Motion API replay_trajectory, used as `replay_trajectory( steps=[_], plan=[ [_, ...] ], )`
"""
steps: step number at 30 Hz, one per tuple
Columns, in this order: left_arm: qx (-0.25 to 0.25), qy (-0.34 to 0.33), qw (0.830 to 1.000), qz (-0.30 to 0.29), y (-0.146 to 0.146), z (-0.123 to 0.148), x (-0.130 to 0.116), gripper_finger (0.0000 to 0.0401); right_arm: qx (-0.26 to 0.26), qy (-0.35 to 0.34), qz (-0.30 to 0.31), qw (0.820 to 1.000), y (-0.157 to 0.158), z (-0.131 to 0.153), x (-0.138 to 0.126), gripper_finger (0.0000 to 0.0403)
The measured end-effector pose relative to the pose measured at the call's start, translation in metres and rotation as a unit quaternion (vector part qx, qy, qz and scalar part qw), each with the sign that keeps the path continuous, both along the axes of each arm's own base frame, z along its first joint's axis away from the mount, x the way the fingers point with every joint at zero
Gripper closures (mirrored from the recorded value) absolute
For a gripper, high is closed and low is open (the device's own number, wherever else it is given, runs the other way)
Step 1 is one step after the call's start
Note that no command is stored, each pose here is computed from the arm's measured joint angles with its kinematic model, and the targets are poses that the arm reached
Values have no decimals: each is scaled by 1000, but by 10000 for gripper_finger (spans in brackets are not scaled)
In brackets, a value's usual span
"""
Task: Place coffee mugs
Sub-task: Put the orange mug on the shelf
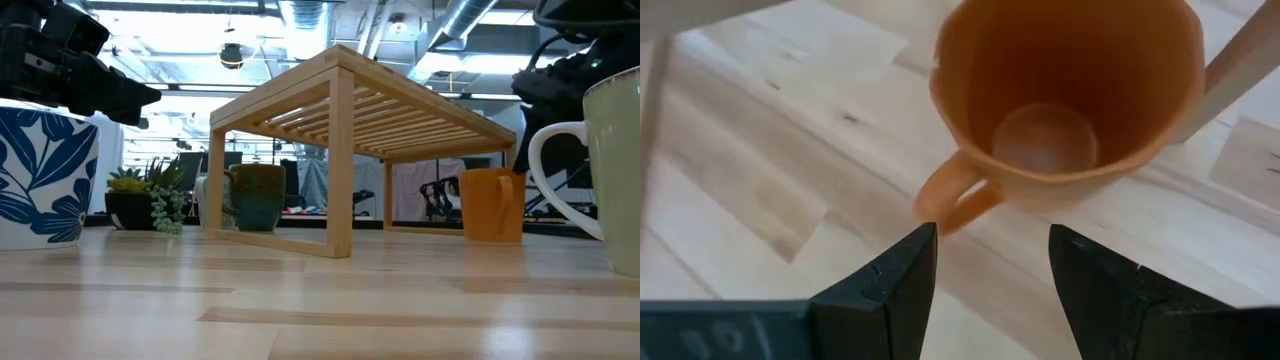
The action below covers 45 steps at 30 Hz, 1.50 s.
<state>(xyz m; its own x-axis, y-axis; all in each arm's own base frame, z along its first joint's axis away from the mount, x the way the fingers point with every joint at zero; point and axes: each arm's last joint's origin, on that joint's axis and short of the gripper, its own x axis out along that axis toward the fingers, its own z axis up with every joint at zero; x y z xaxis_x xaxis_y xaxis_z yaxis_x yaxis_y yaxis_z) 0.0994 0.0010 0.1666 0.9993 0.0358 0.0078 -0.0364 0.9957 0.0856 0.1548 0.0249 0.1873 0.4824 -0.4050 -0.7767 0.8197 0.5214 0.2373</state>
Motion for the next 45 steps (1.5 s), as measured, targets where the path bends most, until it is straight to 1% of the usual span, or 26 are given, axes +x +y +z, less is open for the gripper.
replay_trajectory(
  steps=[7,10,17,24,26,28,30,34,35,39,45],
  plan=[
    [0,0,1000,0,0,0,0,401,5,-37,-8,999,3,-2,14,184],
    [0,0,1000,0,0,0,0,401,2,-25,-9,1000,4,-7,18,185],
    [0,0,1000,0,0,0,0,401,-2,-9,-48,999,1,-20,27,185],
    [0,0,1000,0,0,0,0,401,-7,7,-63,998,-3,-29,33,187],
    [0,0,1000,0,0,0,0,401,-8,11,-65,998,-4,-30,34,197],
    [0,0,1000,0,0,0,0,401,-9,12,-65,998,-4,-31,34,217],
    [0,0,1000,0,0,0,0,401,-10,13,-61,998,-4,-30,33,247],
    [0,0,1000,0,0,0,0,401,-14,20,-49,998,-4,-28,31,325],
    [0,0,1000,0,0,0,0,401,-16,25,-39,999,-4,-27,30,331],
    [0,0,1000,0,0,0,0,401,-9,40,-10,999,-5,-23,24,331],
    [0,0,1000,0,0,0,0,401,25,60,26,998,-3,-11,6,331]
  ],
)
